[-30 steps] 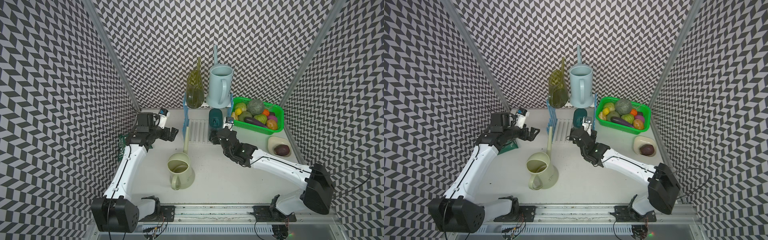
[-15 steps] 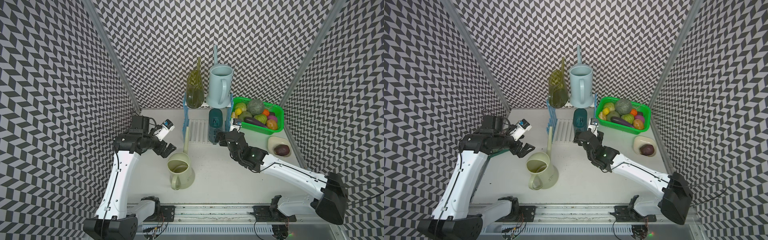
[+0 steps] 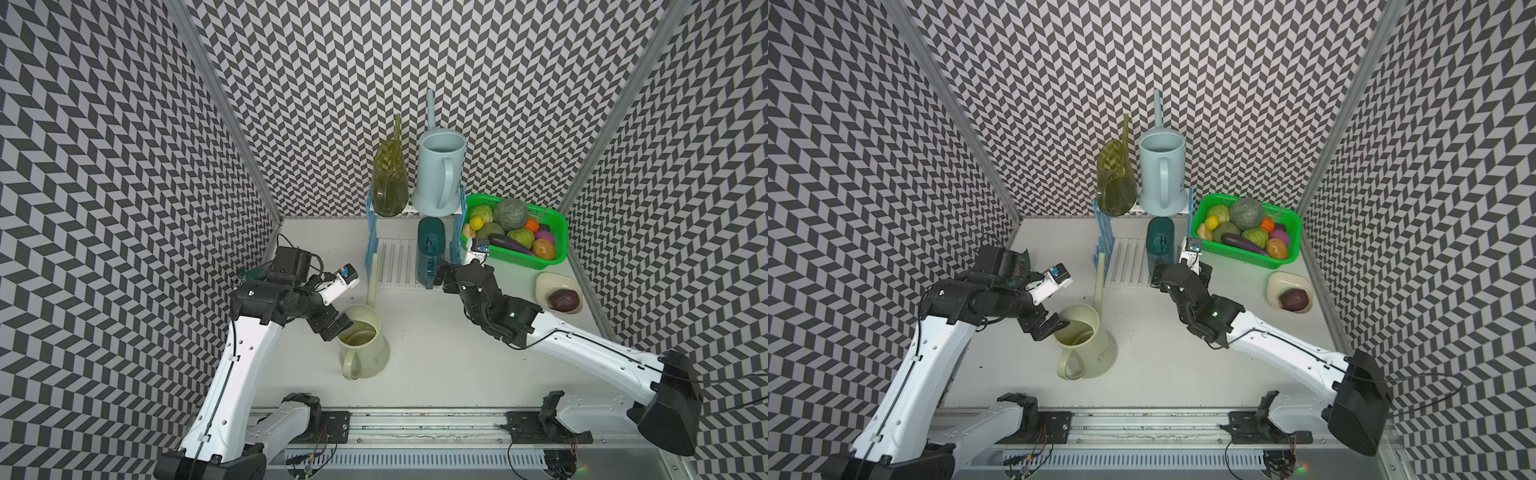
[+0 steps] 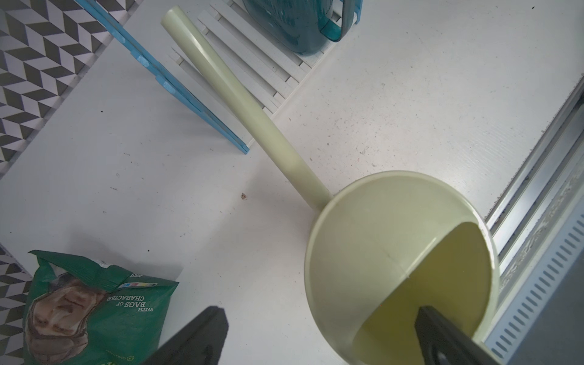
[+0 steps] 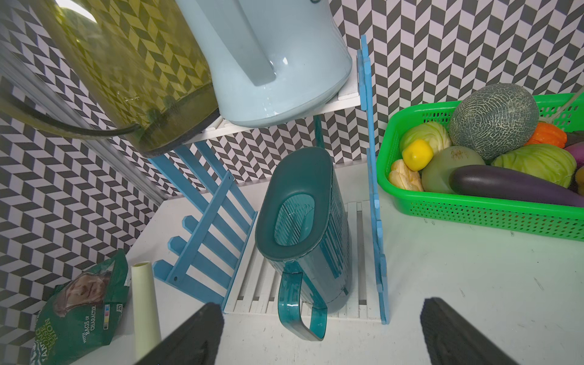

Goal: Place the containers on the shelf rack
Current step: 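Pick up a container from the center of the board, then place the container on the shelf.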

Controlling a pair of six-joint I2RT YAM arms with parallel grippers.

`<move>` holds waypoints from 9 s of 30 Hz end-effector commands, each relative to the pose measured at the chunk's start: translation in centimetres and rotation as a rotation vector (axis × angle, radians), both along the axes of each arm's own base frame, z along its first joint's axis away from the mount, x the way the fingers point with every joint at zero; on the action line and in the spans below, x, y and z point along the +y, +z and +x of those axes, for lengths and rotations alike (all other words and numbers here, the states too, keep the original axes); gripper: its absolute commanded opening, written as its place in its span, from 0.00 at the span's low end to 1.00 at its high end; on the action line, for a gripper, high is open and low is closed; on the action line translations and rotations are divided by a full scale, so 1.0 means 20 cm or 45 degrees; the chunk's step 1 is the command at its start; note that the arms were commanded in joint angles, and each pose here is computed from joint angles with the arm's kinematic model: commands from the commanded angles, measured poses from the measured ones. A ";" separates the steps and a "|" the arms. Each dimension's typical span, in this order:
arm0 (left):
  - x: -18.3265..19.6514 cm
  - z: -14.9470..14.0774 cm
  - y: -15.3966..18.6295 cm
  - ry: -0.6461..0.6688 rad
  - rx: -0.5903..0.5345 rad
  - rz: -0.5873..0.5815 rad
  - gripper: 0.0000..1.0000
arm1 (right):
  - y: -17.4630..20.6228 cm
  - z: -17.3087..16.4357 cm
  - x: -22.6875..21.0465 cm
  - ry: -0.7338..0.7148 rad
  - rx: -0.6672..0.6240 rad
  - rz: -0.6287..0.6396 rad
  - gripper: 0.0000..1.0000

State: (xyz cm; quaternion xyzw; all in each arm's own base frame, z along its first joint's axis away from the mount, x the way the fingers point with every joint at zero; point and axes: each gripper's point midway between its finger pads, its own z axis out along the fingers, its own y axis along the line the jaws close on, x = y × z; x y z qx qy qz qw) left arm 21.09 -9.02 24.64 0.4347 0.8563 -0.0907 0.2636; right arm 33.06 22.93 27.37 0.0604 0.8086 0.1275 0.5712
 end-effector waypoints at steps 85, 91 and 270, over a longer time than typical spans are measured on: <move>0.05 -0.15 -0.01 -0.010 -0.068 0.034 1.00 | 0.13 -0.08 -0.01 0.083 -0.059 0.099 1.00; 0.03 -0.18 -0.12 -0.020 0.001 0.050 1.00 | 0.13 -0.08 -0.01 0.087 -0.060 0.102 1.00; -0.39 0.55 0.01 0.610 -0.177 -0.542 0.08 | 0.23 -0.32 0.16 0.640 -0.227 0.000 1.00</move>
